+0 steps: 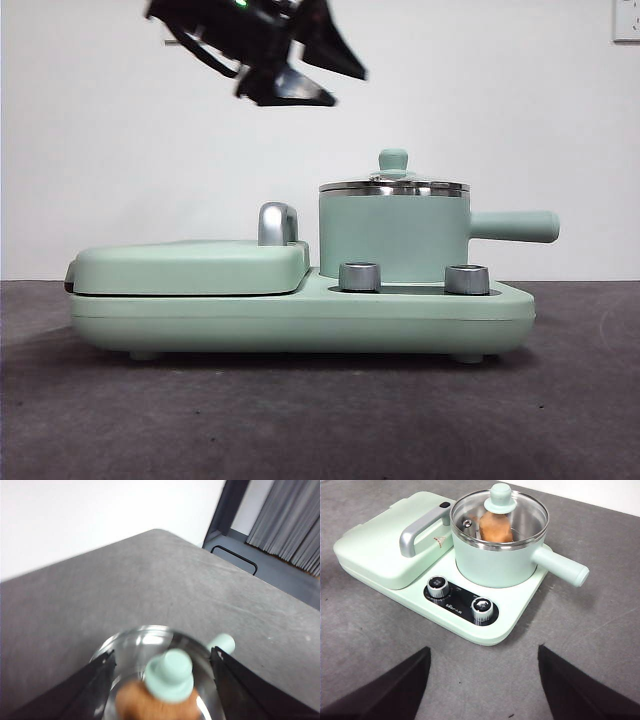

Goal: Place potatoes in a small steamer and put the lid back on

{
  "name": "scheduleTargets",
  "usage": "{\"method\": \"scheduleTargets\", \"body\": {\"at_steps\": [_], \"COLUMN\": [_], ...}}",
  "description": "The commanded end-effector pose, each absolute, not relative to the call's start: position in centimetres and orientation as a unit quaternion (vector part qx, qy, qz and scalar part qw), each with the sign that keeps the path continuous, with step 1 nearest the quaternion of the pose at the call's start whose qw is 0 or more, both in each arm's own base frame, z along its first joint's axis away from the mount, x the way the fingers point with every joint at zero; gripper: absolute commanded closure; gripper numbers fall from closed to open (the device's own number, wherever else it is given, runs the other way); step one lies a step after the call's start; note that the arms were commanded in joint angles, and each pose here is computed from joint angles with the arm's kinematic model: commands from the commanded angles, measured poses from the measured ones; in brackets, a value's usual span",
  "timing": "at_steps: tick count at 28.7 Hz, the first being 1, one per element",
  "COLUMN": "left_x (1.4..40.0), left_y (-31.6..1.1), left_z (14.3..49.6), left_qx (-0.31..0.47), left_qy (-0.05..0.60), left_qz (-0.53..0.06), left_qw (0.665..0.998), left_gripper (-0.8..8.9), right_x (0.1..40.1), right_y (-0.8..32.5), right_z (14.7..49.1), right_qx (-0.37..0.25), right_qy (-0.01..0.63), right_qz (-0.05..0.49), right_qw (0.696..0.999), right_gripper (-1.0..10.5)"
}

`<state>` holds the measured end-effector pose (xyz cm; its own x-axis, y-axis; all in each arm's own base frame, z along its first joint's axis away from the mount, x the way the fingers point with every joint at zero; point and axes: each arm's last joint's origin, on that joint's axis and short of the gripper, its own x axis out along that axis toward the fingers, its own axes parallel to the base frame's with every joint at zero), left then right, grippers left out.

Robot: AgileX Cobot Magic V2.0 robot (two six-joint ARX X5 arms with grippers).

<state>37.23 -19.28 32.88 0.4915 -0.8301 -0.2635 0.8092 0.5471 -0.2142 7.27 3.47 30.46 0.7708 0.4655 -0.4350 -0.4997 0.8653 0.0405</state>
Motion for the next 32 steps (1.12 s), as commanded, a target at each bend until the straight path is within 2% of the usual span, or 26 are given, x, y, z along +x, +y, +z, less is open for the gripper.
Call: {"method": "scheduleTargets", "body": {"at_steps": [1,7,13,19,22,25,32], "left_x": [37.3,36.3,34.7,31.6,29.4,26.9,20.9], "left_y": [-18.5,-15.6,-12.9,-9.8,-8.1,-6.6,-4.2], "left_z": [32.6,33.0,32.6,31.2,30.3,29.6,28.9], "left_qx": [-0.054,-0.027,-0.035,-0.048,-0.065,-0.082,-0.089], "left_qy": [0.204,0.238,0.254,0.264,0.262,0.256,0.233], "left_qz": [-0.482,-0.475,-0.457,-0.428,-0.41,-0.389,-0.282], "left_qw": [0.851,0.847,0.852,0.863,0.871,0.881,0.927], "left_gripper": [5.15,5.43,5.43,5.46,5.85,5.98,5.98], "right_x": [7.3,7.3,7.3,7.3,7.3,7.3,7.3], "right_y": [3.5,3.5,3.5,3.5,3.5,3.5,3.5], "right_z": [30.7,30.7,30.7,30.7,30.7,30.7,30.7], "right_qx": [-0.033,-0.033,-0.033,-0.033,-0.033,-0.033,-0.033], "right_qy": [0.216,0.216,0.216,0.215,0.213,0.212,0.211], "right_qz": [0.258,0.258,0.258,0.258,0.258,0.258,0.258], "right_qw": [0.941,0.941,0.941,0.941,0.942,0.942,0.942], "right_gripper": [6.1,6.1,6.1,6.1,6.1,6.1,6.1]}}
